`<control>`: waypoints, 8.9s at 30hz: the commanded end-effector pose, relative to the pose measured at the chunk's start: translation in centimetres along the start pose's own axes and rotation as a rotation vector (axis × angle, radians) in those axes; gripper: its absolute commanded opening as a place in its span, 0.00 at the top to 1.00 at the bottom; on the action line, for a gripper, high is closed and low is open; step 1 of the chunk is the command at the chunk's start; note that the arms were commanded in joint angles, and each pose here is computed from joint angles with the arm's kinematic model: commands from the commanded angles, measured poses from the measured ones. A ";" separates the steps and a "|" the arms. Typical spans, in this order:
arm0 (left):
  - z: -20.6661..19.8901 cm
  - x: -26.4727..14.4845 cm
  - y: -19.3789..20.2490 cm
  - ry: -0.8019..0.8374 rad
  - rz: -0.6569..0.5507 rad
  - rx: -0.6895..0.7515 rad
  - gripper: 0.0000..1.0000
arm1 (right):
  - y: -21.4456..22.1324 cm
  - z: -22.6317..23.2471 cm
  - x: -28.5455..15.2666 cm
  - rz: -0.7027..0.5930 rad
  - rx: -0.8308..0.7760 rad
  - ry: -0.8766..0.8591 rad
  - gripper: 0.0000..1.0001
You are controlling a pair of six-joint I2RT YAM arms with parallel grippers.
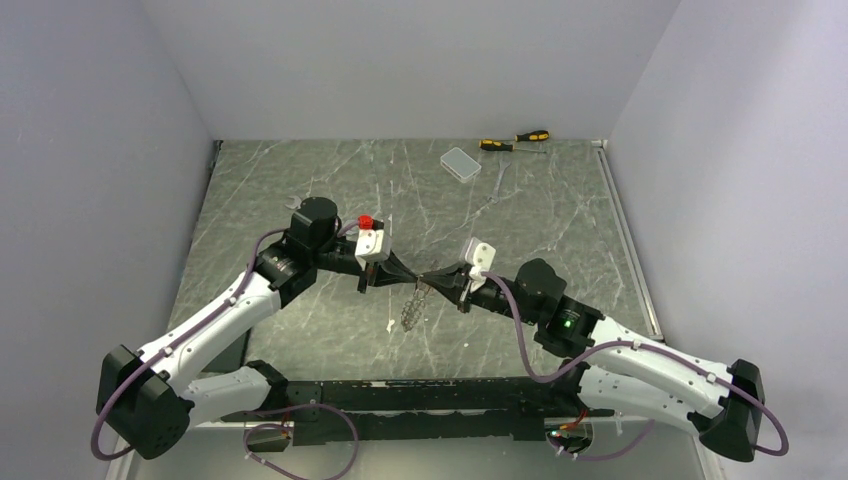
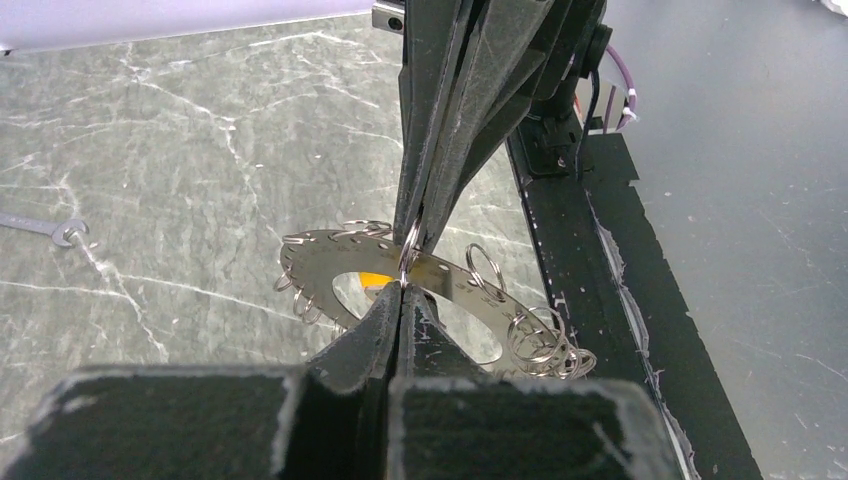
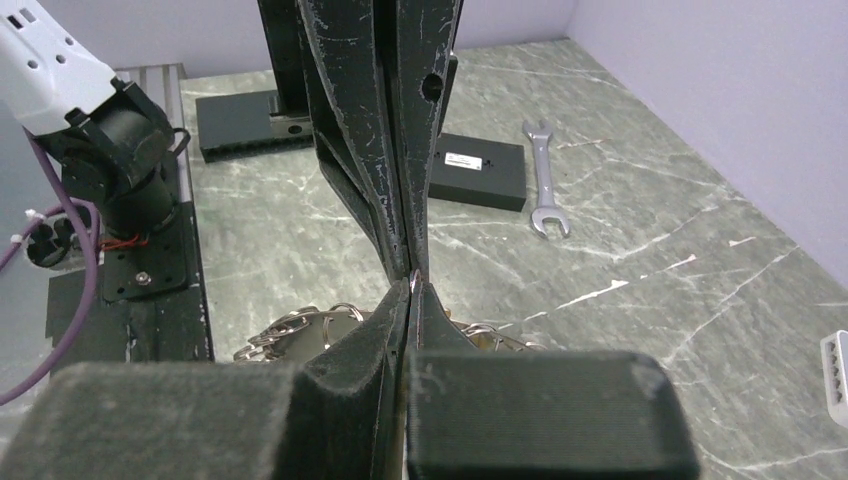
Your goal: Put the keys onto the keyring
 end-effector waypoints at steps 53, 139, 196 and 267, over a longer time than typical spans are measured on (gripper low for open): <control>-0.7 0.1 -2.1 0.047 -0.085 0.041 1.00 | -4.4 0.5 0.4 -0.187 0.029 -0.024 1.00; 0.1 -1.1 -0.1 -0.068 0.089 0.070 0.60 | -2.0 0.8 1.2 0.008 -0.124 -0.099 1.00; 0.0 -0.4 -0.7 0.001 0.051 0.013 1.00 | -3.1 0.9 0.7 0.003 -0.117 -0.096 0.82; 1.3 -1.9 -5.4 -0.202 -0.190 -0.045 0.37 | -6.0 -0.8 -1.7 -0.137 -0.120 0.047 1.00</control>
Point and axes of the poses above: each gripper's point midway between its finger pads, its own x axis out along the fingers, its own z axis along the line the jaws close on, y = z × x, the point moved 2 cm from there along -x, back along the fingers, and after that the axes turned 5 degrees about x, right-handed, at the moved point
